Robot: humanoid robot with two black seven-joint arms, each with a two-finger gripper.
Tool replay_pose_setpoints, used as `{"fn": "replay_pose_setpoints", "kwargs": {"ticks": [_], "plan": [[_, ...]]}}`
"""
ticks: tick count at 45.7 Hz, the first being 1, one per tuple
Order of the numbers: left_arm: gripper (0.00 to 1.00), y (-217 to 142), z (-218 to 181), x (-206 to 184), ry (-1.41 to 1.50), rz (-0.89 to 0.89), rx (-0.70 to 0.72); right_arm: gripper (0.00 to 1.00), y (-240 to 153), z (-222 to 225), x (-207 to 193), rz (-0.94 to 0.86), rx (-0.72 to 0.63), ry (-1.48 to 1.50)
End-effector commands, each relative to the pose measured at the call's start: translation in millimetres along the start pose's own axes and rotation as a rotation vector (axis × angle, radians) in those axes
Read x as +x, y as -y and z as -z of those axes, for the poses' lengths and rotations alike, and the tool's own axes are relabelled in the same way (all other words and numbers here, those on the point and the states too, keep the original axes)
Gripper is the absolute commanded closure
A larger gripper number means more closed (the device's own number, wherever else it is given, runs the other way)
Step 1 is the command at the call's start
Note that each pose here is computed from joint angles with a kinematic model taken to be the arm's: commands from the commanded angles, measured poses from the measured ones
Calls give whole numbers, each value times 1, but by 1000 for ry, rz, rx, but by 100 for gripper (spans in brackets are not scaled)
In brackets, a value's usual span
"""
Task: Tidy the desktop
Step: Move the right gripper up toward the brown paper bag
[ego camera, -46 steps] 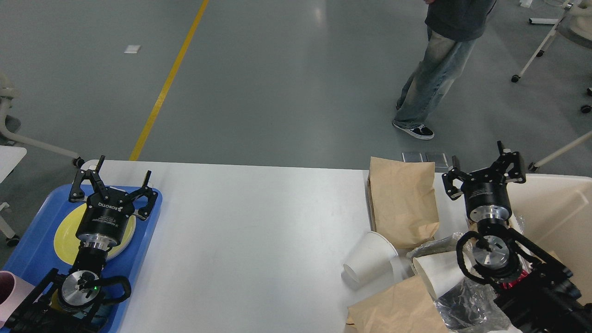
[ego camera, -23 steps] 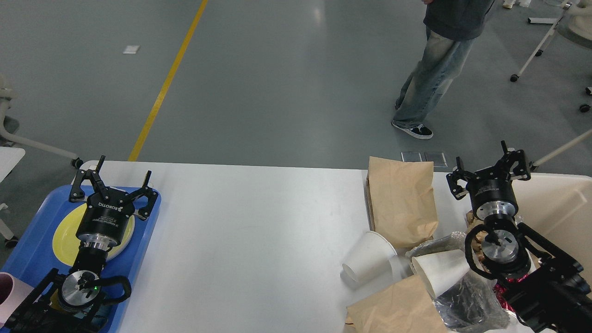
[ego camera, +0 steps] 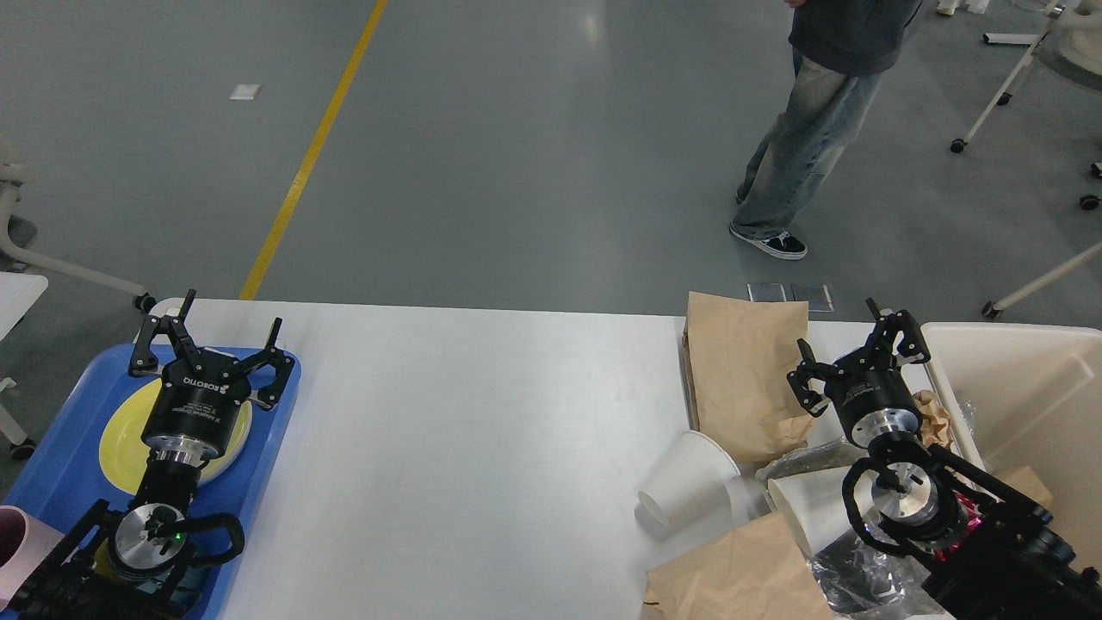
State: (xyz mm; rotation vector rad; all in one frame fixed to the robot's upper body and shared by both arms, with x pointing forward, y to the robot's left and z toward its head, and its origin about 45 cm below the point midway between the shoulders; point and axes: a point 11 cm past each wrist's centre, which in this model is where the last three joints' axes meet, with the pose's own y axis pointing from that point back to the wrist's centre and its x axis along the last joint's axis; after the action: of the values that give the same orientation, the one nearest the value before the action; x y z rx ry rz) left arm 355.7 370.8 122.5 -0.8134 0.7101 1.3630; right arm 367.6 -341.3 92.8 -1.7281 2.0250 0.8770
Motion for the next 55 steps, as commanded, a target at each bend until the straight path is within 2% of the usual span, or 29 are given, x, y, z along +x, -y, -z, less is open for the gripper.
{"fn": "replay_pose_setpoints", "kwargs": {"ticks": [1, 10, 23, 35, 39, 45, 55], "plan": [[4, 0, 0, 0, 0, 0, 0, 0, -1, -12, -3, 12, -65, -24], [4, 0, 0, 0, 0, 0, 0, 0, 0, -15, -14, 48, -78, -16], [4, 0, 0, 0, 0, 0, 0, 0, 19, 7, -46, 115, -32, -24], [4, 0, 0, 0, 0, 0, 0, 0, 21, 9, -50, 132, -47, -83], [4, 0, 0, 0, 0, 0, 0, 0, 23, 7, -56, 174, -80, -161], [4, 0, 0, 0, 0, 0, -2, 0, 28, 58, -46, 232, -80, -372], [4, 0, 0, 0, 0, 0, 0, 0, 29, 82, -68, 455, -284, -737]]}}
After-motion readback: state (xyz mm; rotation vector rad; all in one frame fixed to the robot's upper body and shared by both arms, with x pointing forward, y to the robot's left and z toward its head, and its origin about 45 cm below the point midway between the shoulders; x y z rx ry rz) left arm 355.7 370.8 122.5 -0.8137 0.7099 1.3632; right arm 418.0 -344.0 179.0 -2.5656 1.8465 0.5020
